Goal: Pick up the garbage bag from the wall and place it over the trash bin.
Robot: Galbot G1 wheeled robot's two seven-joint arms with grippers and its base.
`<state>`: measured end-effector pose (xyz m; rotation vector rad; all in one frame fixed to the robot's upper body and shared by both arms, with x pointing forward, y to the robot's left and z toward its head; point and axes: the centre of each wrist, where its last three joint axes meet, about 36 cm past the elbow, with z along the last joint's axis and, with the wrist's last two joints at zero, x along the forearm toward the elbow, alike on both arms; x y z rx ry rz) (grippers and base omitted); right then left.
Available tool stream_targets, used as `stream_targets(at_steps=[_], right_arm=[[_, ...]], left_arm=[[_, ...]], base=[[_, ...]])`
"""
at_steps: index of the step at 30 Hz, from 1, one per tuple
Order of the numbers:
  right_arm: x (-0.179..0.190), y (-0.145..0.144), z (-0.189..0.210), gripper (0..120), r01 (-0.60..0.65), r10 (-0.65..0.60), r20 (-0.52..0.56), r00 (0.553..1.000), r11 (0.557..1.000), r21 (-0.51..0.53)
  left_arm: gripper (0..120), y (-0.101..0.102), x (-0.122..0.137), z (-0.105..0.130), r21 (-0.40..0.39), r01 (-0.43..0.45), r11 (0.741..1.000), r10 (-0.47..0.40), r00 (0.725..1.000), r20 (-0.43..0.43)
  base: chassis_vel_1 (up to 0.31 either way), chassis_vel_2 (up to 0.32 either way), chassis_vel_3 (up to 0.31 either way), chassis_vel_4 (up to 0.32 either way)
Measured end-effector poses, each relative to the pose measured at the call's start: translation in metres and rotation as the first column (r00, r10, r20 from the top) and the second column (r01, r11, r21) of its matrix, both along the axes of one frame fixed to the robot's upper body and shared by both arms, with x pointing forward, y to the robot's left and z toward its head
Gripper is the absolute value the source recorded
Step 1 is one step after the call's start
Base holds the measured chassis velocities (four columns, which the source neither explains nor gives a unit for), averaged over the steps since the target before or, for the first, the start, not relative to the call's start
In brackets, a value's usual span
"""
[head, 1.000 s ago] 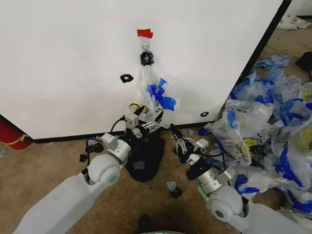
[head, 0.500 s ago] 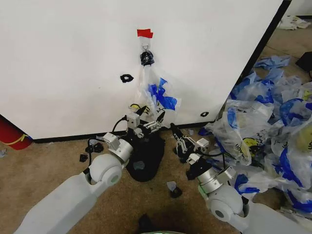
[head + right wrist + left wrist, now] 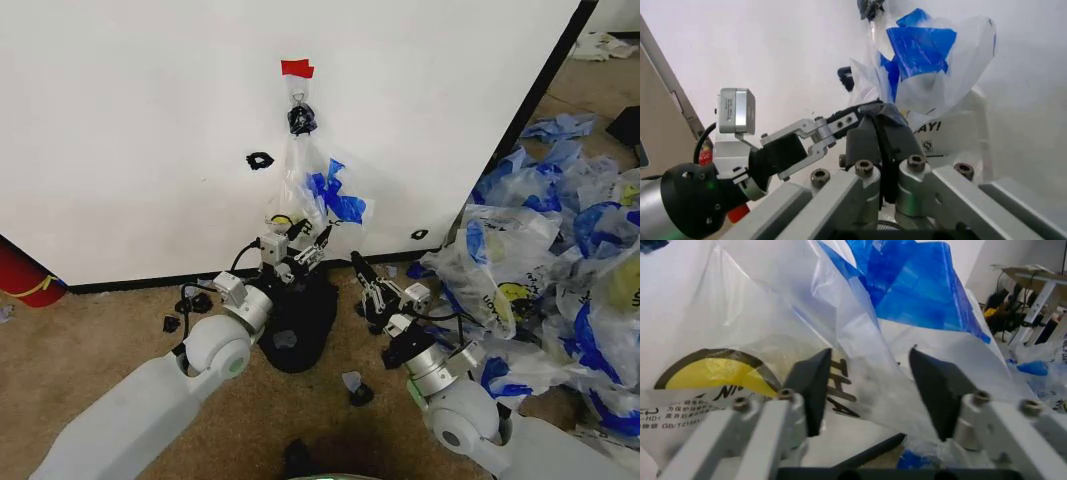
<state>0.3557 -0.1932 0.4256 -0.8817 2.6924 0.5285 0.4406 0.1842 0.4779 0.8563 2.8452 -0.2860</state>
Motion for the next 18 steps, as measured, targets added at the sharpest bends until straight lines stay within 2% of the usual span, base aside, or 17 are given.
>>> stream_targets(at_steps=[1,4,5,7,9,18], right_arm=[[0.0000,0.0000,0.0000,0,0.000,0.000,0.000,1.000,1.000,0.000],[0.0008,0.0004,0.0006,0,0.000,0.000,0.002,1.000,1.000,0.002],[0.0008,0.0004,0.0006,0,0.000,0.000,0.002,1.000,1.000,0.002],[0.0018,0.0008,0.0005,0,0.001,-0.001,0.003,1.000,1.000,0.002],[0.0022,0.0009,0.0004,0,0.001,-0.001,0.004,1.000,1.000,0.002],[0.0023,0.0013,0.0007,0,0.001,-0.001,0.004,1.000,1.000,0.005]], left_arm=[[45,0.0000,0.0000,0.0000,0.000,0.000,1.000,0.000,1.000,0.000],[31,-0.0002,0.0000,-0.0002,-0.001,-0.002,1.000,0.002,1.000,-0.001],[31,-0.0002,0.0000,-0.0002,-0.001,-0.002,1.000,0.002,1.000,-0.001],[20,-0.0002,-0.0004,-0.0008,-0.001,-0.003,1.000,0.003,1.000,-0.003],[16,0.0000,-0.0006,-0.0011,0.000,-0.004,1.000,0.004,1.000,-0.004],[16,0.0011,-0.0024,-0.0017,-0.002,-0.011,1.000,0.011,1.000,-0.005]], base=[[0.000,0.000,0.000,0.000],[0.000,0.000,0.000,0.000],[0.000,0.000,0.000,0.000],[0.000,0.000,0.000,0.000],[0.000,0.000,0.000,0.000],[0.000,0.000,0.000,0.000]])
